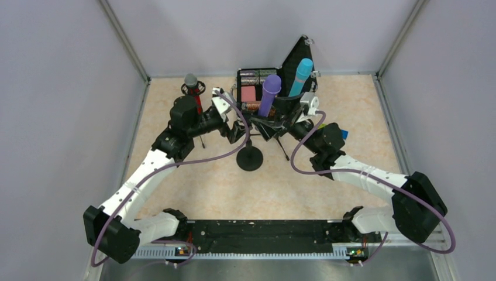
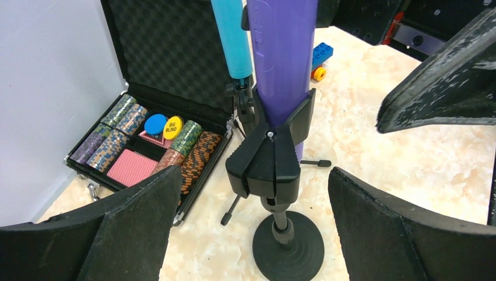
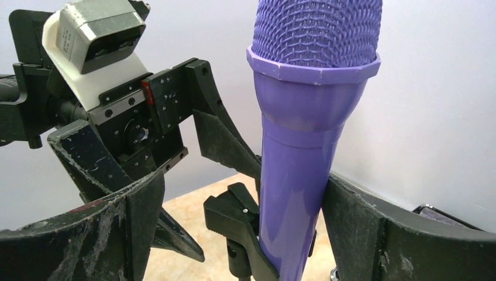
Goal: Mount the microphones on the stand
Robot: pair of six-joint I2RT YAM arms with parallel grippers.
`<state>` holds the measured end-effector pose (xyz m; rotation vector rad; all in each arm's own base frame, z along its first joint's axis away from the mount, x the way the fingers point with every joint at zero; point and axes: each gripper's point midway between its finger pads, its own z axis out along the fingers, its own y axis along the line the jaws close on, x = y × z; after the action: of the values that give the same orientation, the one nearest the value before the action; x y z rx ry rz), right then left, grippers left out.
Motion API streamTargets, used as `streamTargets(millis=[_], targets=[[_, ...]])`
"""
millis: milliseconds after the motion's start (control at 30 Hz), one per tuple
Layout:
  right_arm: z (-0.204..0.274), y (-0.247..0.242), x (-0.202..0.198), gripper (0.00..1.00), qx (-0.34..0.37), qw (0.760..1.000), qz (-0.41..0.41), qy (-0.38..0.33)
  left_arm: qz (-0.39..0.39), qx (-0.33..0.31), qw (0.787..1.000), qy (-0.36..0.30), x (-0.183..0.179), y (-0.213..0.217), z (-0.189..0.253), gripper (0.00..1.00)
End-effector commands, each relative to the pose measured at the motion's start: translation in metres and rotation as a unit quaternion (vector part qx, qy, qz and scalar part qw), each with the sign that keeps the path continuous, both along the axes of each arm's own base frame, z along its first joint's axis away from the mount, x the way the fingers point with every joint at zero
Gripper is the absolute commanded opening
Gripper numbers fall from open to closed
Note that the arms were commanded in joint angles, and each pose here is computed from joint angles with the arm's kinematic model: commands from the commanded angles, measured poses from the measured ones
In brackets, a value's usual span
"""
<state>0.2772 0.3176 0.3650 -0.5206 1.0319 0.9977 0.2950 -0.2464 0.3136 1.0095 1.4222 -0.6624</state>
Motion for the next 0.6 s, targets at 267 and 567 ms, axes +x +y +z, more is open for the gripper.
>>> streamTargets(millis=[267,567], targets=[[0.006,-0.019,-0.024,0.99,-0.003,1.000,-0.005,-0.020,0.014,-0.008,0.999,-0.038,-0.001,0.006,0.019,0.99],[-0.003,-0.029,-0.030,0.99,-0.020,0.999,-0.019,-0.017,0.017,-0.007,0.999,-0.041,0.000,0.007,0.019,0.99]])
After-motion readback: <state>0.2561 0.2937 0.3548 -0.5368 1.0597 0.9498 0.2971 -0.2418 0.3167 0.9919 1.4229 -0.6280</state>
